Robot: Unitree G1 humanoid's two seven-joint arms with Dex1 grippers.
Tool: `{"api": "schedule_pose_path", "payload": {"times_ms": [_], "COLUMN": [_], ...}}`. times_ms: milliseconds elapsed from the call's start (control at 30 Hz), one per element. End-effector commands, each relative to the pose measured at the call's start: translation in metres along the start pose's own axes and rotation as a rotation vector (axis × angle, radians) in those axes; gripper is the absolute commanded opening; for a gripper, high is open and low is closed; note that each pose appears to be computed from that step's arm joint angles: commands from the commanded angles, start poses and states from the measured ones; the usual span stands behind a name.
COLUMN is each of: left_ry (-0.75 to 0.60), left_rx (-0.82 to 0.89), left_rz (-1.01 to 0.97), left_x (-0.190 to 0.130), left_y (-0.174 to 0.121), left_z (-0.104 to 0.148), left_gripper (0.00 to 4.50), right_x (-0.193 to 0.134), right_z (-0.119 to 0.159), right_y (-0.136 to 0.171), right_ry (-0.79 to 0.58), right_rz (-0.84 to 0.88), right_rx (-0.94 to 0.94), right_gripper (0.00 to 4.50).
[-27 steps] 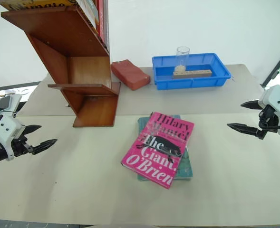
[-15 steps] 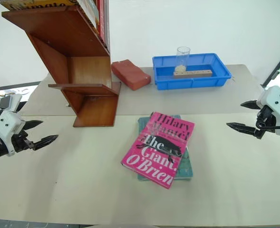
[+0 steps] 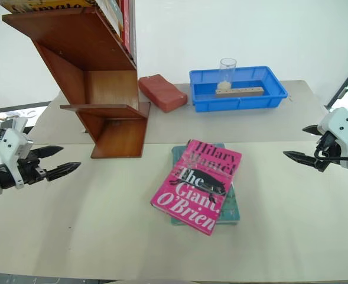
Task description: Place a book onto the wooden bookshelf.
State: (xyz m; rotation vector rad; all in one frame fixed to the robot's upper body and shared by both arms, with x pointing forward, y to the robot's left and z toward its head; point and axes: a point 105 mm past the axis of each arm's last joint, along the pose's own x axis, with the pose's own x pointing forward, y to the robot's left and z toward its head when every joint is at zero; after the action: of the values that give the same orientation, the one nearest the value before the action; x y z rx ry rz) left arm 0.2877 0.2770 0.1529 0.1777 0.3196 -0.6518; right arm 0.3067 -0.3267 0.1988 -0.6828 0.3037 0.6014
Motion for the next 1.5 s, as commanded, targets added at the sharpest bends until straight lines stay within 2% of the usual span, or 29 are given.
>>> {"api": "schedule_pose_path", "payload": {"times_ms": [33, 133, 267, 400, 433, 767, 1000, 1167, 1267, 1433, 1500], "left_ry": [-0.021, -0.015, 0.038, 0.106, 0.113, 0.128, 0.125, 0.03, 0.001, -0.015, -0.084], "left_rx": [-0.111, -0.274, -0.389, -0.551, -0.576, -0.782, -0.855, -0.905, -0.894, -0.88, -0.833], "left_rz": [-0.162, -0.321, -0.467, -0.559, -0.579, -0.652, -0.668, -0.684, -0.687, -0.69, -0.697], "left_x": [0.019, 0.049, 0.081, 0.109, 0.113, 0.146, 0.157, 0.154, 0.148, 0.14, 0.135], "left_y": [-0.029, -0.057, -0.087, -0.109, -0.113, -0.144, -0.156, -0.156, -0.159, -0.164, -0.162], "left_z": [0.012, 0.015, 0.013, 0.001, 0.0, -0.009, -0.013, -0.001, 0.0, 0.0, 0.01], "left_gripper": [4.5, 4.5, 4.5, 4.5, 4.5, 4.5, 4.5, 4.5, 3.77, 1.48, 0.76], "right_x": [-0.002, 0.006, 0.019, 0.035, 0.038, 0.081, 0.107, 0.113, 0.113, 0.108, 0.104], "right_z": [0.017, 0.018, 0.017, 0.006, 0.005, 0.026, 0.045, 0.051, 0.05, 0.055, 0.059], "right_y": [-0.004, 0.008, 0.03, 0.058, 0.062, 0.1, 0.119, 0.126, 0.127, 0.123, 0.121], "right_ry": [-0.061, -0.047, -0.019, 0.039, 0.041, -0.064, -0.137, -0.156, -0.156, -0.179, -0.194], "right_rz": [-0.015, 0.029, 0.095, 0.157, 0.166, 0.245, 0.315, 0.341, 0.344, 0.329, 0.321], "right_rx": [-0.027, -0.051, -0.098, -0.148, -0.152, -0.139, -0.153, -0.162, -0.164, -0.165, -0.168], "right_gripper": [3.98, 3.0, 1.64, 0.22, 0.02, 0.02, 0.02, 0.02, 0.0, 0.0, 0.0]}}
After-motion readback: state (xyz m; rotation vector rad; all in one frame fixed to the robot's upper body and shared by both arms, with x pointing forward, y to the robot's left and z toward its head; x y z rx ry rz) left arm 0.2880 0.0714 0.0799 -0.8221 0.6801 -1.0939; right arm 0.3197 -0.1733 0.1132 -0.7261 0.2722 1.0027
